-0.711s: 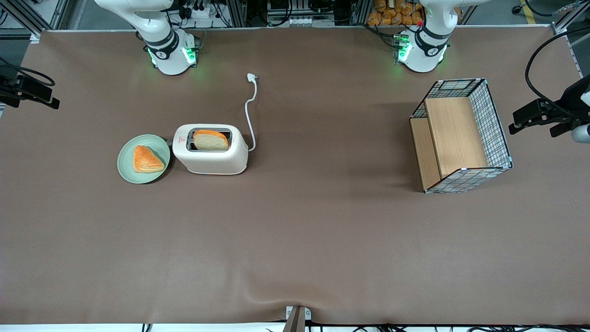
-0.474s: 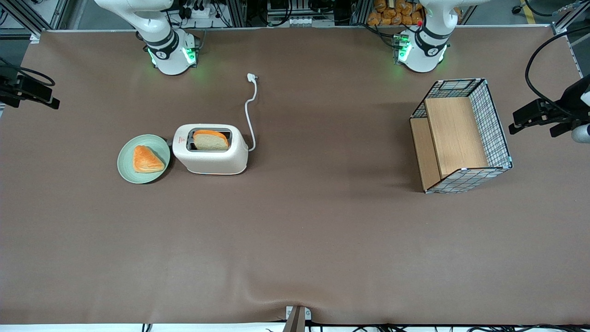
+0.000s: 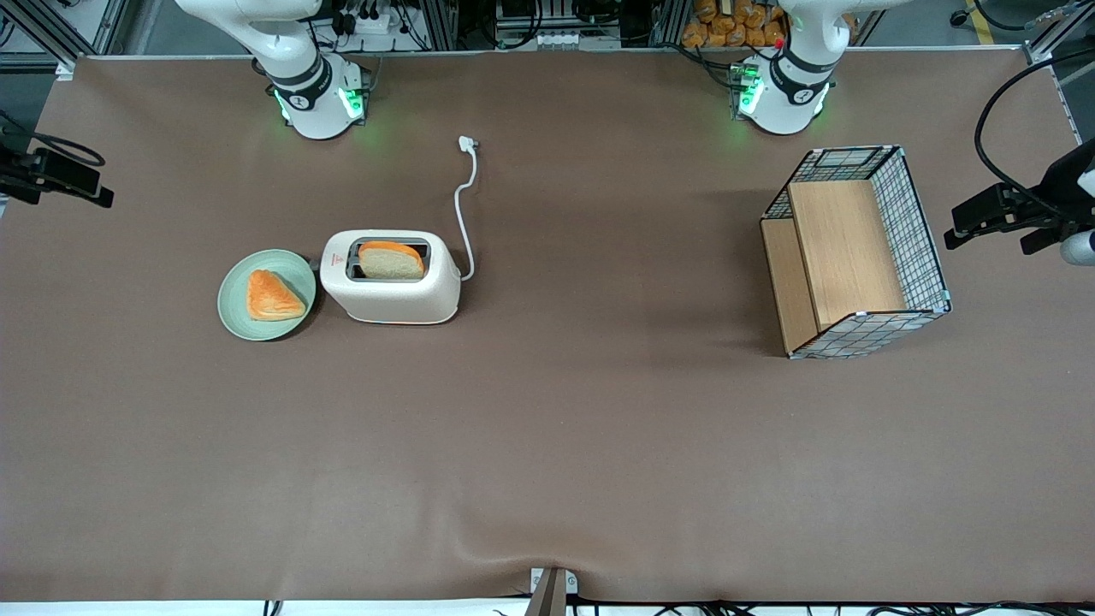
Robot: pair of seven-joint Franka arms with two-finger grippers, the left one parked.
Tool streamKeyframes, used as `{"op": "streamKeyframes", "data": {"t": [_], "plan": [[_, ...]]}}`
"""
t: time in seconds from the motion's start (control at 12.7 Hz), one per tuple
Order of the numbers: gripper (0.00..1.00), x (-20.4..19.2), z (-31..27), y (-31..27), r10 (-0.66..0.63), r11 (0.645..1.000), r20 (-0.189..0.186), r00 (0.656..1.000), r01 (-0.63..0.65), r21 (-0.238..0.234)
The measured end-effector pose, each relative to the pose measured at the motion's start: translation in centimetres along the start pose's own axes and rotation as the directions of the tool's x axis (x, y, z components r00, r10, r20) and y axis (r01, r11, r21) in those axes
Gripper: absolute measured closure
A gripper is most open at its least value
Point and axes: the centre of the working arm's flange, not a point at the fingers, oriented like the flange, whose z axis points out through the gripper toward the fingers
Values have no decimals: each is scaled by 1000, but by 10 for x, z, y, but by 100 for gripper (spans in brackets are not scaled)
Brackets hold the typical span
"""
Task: Press toaster button with right arm
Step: 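Move the right gripper in toward the white toaster's side lever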
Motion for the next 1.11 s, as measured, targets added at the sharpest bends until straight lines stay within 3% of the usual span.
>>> {"op": "streamKeyframes", "data": {"t": [0.32, 0.79, 1.03, 1.11], "plan": [[0, 6, 24, 14, 22, 994, 101, 995, -32, 101], [0, 9, 94, 15, 13, 984, 284, 959, -63, 167], [0, 7, 124, 16, 13, 976, 342, 940, -86, 198], [6, 8, 134, 18, 17, 975, 349, 937, -93, 202]]}}
